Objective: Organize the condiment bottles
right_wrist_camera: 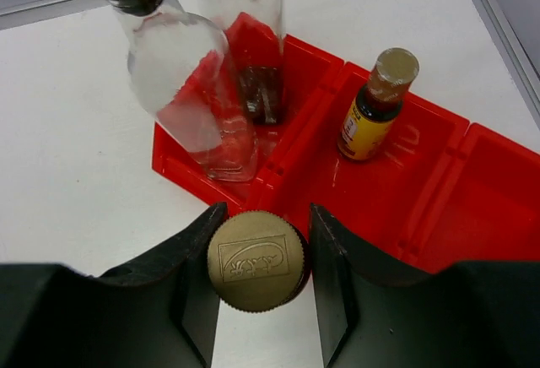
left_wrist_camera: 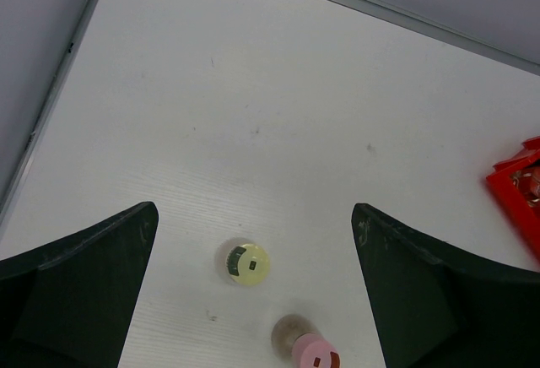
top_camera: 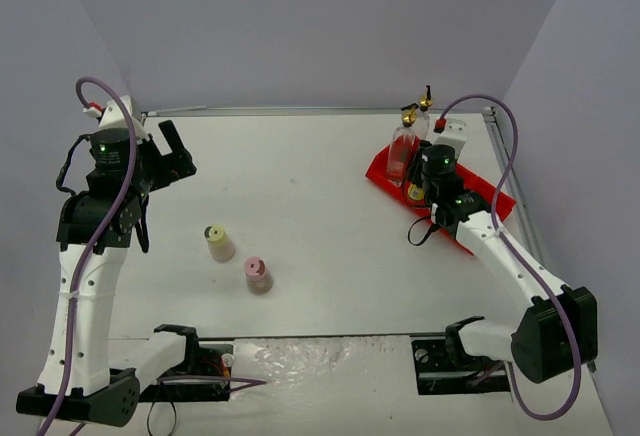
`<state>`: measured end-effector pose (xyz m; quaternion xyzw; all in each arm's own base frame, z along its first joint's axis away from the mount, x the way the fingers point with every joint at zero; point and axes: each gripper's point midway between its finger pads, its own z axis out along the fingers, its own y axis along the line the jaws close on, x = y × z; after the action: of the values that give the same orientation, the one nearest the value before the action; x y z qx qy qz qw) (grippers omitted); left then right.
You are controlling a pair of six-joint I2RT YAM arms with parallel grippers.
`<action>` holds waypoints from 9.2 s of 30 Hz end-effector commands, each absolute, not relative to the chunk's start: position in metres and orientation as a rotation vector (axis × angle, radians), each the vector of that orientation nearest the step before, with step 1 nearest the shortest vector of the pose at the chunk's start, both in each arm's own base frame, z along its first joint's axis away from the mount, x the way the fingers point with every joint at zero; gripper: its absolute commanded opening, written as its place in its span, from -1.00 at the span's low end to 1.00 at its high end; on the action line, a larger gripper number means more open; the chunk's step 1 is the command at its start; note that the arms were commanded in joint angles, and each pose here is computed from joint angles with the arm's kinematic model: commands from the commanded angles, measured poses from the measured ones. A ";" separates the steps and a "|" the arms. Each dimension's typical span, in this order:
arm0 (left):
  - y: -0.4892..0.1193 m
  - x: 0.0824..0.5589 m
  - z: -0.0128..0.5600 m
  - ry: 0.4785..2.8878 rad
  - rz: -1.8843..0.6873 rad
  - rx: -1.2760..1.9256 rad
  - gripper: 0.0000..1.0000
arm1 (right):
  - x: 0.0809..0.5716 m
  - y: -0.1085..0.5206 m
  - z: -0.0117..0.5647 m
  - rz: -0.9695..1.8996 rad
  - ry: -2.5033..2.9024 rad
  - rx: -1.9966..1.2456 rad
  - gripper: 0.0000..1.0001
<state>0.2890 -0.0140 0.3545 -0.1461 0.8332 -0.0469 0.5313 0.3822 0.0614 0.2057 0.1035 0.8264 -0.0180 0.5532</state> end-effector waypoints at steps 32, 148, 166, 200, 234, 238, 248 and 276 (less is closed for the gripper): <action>-0.013 0.310 0.365 1.935 -0.115 -0.343 0.94 | 0.430 -0.012 0.203 -0.117 1.595 0.539 -1.00; -0.013 0.300 0.361 1.944 -0.117 -0.341 0.94 | 0.189 0.478 0.122 0.554 2.024 -0.784 0.77; -0.013 0.301 0.357 1.950 -0.112 -0.337 0.94 | 0.191 0.475 0.099 0.502 2.065 -0.784 0.25; -0.014 0.301 0.353 1.953 -0.122 -0.345 0.94 | 0.294 0.299 0.220 0.215 1.983 -0.146 -1.00; -0.026 0.317 0.346 1.955 -0.196 -0.332 0.94 | 0.339 -0.092 0.186 -0.365 1.799 0.949 -1.00; -0.028 0.319 0.344 1.961 -0.204 -0.327 0.94 | 0.340 -0.102 0.183 -0.437 1.751 0.985 -1.00; -0.031 0.331 0.343 2.003 -0.204 -0.329 0.94 | 0.353 -0.120 0.173 -0.499 1.670 1.046 -1.00; -0.029 0.338 0.359 1.999 -0.194 -0.355 0.94 | 0.376 -0.140 0.103 -0.502 1.750 1.097 -1.00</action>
<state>0.3332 -0.0317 0.3198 -0.1385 0.8657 -0.0719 0.4757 0.3560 -0.1319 0.0843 0.4299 0.7528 -0.2153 0.4496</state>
